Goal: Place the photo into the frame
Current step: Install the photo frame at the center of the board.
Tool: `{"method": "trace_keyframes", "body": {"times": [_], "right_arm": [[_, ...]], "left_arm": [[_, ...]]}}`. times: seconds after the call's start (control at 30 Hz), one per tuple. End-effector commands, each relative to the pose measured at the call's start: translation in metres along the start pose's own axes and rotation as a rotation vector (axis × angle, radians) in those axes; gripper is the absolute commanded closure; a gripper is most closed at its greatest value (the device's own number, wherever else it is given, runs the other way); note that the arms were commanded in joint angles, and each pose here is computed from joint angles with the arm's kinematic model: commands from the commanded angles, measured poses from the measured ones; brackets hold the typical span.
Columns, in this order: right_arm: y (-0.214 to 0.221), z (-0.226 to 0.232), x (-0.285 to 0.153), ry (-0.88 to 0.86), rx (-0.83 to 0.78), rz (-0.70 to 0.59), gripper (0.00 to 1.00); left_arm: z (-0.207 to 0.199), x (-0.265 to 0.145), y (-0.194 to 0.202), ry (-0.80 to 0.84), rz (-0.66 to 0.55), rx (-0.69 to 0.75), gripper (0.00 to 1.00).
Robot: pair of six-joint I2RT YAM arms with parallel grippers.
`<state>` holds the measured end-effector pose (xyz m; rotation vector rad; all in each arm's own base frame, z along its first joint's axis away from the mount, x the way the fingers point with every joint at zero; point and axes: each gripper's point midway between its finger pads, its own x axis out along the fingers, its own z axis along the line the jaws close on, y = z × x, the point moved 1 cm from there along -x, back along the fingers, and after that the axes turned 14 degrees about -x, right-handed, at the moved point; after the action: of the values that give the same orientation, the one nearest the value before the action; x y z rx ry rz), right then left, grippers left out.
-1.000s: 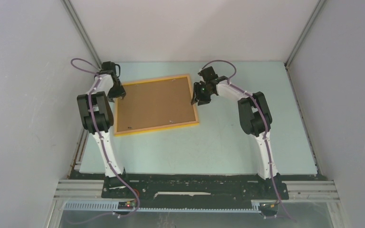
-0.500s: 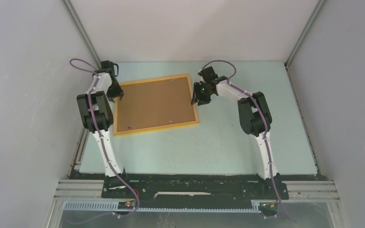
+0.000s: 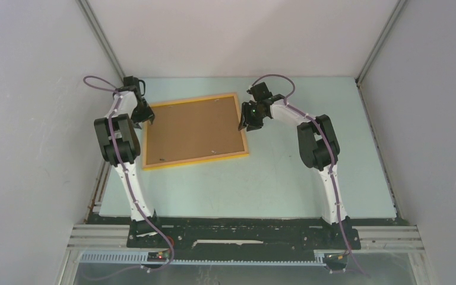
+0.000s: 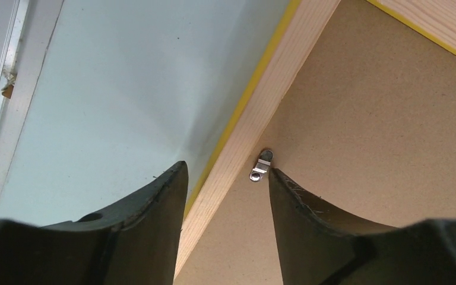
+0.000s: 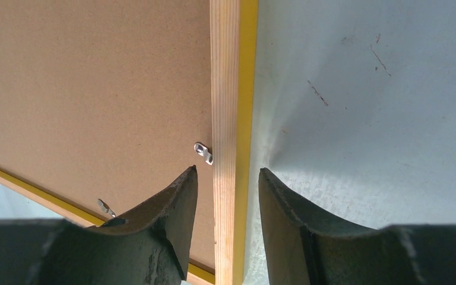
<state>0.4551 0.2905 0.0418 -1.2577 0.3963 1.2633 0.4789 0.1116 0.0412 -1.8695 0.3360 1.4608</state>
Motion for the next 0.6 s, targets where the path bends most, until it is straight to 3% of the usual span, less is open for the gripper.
{"method": "trace_keyframes", "body": {"times": [0.0,0.4,0.57], "right_arm": [[-0.01,0.005,-0.001,-0.01,-0.033,-0.019,0.5],[-0.009,0.005,0.001,-0.012,-0.035,-0.015,0.51],[-0.008,0.004,0.001,-0.009,-0.034,-0.012,0.51]], "left_arm": [[-0.013,0.004,-0.008,0.035,-0.017,-0.035,0.42],[-0.007,0.015,-0.013,0.023,-0.008,-0.064,0.46],[-0.002,0.017,-0.011,0.008,-0.003,-0.049,0.55]]}}
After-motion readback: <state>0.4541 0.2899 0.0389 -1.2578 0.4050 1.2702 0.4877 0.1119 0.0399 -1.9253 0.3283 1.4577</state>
